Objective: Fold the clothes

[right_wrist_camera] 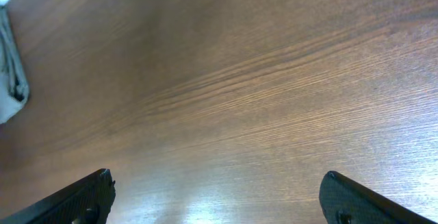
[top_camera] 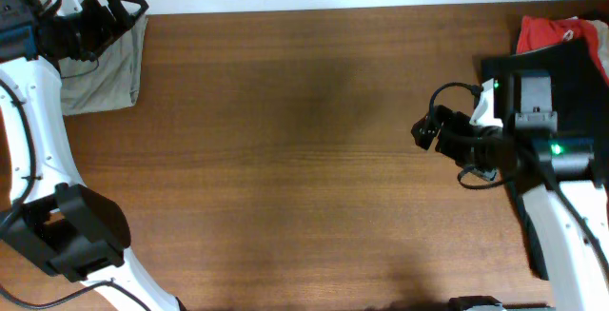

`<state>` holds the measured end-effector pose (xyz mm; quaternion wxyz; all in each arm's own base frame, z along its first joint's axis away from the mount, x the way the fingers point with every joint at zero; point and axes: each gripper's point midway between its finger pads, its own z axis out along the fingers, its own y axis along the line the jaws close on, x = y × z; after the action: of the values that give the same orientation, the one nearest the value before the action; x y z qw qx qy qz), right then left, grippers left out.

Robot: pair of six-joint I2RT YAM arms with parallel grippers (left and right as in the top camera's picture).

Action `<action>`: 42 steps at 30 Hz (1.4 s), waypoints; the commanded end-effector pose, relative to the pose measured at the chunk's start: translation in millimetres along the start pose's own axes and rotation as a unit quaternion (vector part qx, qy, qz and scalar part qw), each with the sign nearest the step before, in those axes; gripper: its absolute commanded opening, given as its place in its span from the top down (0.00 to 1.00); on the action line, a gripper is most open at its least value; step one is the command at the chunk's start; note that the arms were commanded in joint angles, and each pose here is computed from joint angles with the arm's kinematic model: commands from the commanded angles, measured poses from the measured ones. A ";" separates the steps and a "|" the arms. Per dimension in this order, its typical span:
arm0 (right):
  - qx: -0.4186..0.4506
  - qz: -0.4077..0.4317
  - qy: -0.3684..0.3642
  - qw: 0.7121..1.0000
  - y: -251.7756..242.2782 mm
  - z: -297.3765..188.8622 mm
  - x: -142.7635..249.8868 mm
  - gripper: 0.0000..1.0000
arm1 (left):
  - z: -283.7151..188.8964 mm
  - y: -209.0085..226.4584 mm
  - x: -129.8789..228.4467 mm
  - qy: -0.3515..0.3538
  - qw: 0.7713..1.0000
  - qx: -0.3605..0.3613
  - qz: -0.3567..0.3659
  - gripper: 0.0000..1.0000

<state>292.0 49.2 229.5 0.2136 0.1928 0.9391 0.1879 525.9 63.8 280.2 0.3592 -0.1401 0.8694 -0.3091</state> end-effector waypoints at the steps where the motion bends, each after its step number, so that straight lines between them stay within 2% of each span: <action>1: -0.003 -0.029 -0.026 0.999 7.5 -17.5 4.1 0.01 | -1.9 -6.1 -1.0 0.000 1.000 0.010 0.006 0.01; 8: -0.005 -0.031 -0.036 0.999 7.0 -27.7 8.0 0.02 | -1.9 -6.2 -1.0 -0.001 1.000 0.010 0.006 0.01; 16: 0.016 -0.020 -0.004 1.000 -3.8 -25.9 22.6 0.01 | -1.9 -6.2 -1.0 -0.001 1.000 0.010 0.006 0.01; 25: 0.031 -0.042 -0.047 0.998 -9.3 -43.0 18.5 0.01 | -1.9 -6.2 -1.0 -0.001 1.000 0.010 0.006 0.01; 29: 0.022 -0.065 -0.126 0.990 -9.9 -69.5 13.3 0.01 | -1.9 -6.2 -1.0 -0.001 1.000 0.010 0.006 0.01; 34: -0.026 -0.133 -0.242 0.961 -13.5 -85.7 27.2 0.01 | -1.9 -6.2 -1.0 -0.001 1.000 0.010 0.006 0.01; 42: -0.082 -0.168 -0.372 0.909 -39.2 -37.0 47.5 0.01 | -1.9 -6.2 -1.0 -0.001 1.000 0.010 0.006 0.01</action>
<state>222.6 27.4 250.5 0.5675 0.0800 0.8063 0.1466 525.8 63.3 280.3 0.3587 -0.1396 0.8692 -0.3105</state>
